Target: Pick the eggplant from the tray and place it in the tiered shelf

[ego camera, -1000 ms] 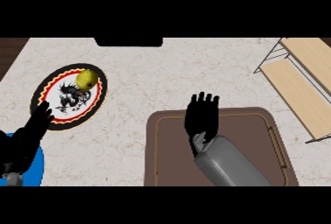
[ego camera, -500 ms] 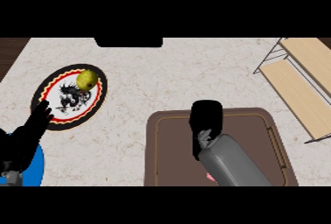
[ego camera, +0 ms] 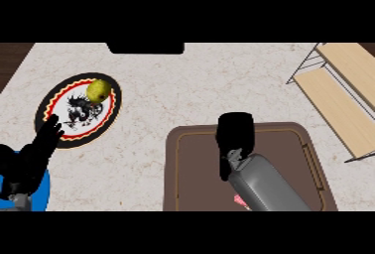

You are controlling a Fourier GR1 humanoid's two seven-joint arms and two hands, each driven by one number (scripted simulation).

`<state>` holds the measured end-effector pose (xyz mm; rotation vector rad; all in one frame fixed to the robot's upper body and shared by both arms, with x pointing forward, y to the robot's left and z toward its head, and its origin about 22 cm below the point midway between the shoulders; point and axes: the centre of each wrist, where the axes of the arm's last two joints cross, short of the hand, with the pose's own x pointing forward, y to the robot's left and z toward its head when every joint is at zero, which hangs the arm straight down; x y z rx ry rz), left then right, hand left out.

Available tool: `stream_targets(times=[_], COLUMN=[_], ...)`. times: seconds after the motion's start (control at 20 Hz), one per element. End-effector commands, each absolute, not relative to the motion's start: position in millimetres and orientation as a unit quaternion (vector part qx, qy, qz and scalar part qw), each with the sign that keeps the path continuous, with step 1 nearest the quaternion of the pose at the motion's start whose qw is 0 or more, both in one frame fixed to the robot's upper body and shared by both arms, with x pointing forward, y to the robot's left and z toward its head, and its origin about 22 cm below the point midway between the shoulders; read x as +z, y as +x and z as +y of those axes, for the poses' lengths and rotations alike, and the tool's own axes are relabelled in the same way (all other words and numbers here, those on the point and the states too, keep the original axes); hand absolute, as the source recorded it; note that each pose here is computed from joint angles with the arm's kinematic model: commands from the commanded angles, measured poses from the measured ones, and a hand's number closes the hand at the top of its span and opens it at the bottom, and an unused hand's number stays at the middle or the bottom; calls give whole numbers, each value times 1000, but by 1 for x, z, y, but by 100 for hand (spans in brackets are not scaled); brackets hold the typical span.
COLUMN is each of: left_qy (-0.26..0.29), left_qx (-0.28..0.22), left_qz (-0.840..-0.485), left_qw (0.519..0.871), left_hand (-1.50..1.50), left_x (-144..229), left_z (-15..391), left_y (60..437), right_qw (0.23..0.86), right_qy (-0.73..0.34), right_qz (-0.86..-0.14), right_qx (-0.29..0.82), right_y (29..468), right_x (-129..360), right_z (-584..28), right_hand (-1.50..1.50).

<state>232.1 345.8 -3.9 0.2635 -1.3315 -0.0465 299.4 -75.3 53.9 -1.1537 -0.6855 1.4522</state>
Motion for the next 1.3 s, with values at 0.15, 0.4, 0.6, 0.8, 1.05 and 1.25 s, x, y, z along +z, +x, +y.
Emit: stream_targets(times=[0.15,0.4,0.6,0.8,1.05,1.25], left_qy=[125,119,111,119,119,113], left_qx=[-18,-16,-16,-11,-22,-29], left_qz=[-619,-620,-611,-608,-611,-608], left_qw=[775,776,784,785,782,785], left_hand=[0,0,0,0,0,0], left_x=[3,-5,-6,-1,-3,-15], left_z=[353,352,354,372,354,348], left_y=[238,230,238,231,235,212], right_qw=[637,726,711,704,701,674], right_qy=[-569,-589,-609,-614,-587,-594], right_qz=[-295,-284,-315,-340,-405,-436], right_qx=[429,214,159,103,14,-45], right_y=[331,362,367,358,339,326], right_x=[76,119,158,193,224,274], right_z=[-118,-153,-137,-140,-127,-127], right_hand=[150,150,150,150,150,150])
